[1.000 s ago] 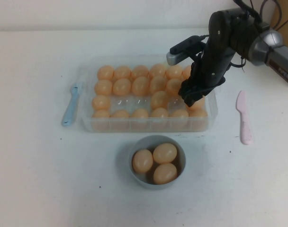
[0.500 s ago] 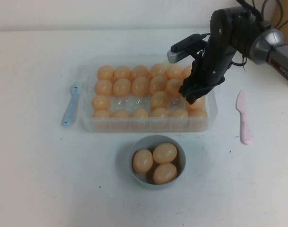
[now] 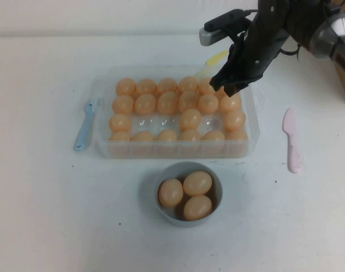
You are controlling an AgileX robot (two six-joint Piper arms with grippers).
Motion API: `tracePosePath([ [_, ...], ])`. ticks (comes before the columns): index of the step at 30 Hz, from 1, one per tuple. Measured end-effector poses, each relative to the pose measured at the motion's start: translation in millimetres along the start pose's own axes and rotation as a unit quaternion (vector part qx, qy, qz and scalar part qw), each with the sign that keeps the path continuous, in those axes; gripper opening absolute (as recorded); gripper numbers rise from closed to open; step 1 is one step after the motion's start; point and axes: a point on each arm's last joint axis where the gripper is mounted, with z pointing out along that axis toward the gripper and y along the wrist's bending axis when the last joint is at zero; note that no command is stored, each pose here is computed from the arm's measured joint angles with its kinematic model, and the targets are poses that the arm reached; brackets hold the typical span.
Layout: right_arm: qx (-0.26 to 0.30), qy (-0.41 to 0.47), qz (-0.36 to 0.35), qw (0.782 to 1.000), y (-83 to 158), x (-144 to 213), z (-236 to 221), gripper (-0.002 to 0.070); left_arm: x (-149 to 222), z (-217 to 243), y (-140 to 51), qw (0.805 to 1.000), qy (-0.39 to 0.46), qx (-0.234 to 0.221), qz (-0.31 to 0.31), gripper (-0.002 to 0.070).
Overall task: Take an egg out of the egg box
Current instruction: Pick up the egg from the plastic box
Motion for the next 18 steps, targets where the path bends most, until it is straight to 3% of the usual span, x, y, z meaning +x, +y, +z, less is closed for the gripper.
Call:
tracePosePath([
  [3,0.001,-0.005,-0.004,1.000,0,-1,-5,0.0139,0,0,0.0,1.000,0.000,0.000,0.000,-0.0005],
  [9,-0.001,-0.001,-0.004,1.000,0,0,-2,0.0458,0,0,0.0,1.000,0.000,0.000,0.000,-0.0005],
  [12,0.001,0.004,-0.005,1.000,0,1,1,0.0491,0,0,0.0,1.000,0.000,0.000,0.000,-0.0005],
  [18,-0.002,0.022,-0.003,1.000,-1,4,20,0.0474,0,0,0.0,1.000,0.000,0.000,0.000,-0.0004],
])
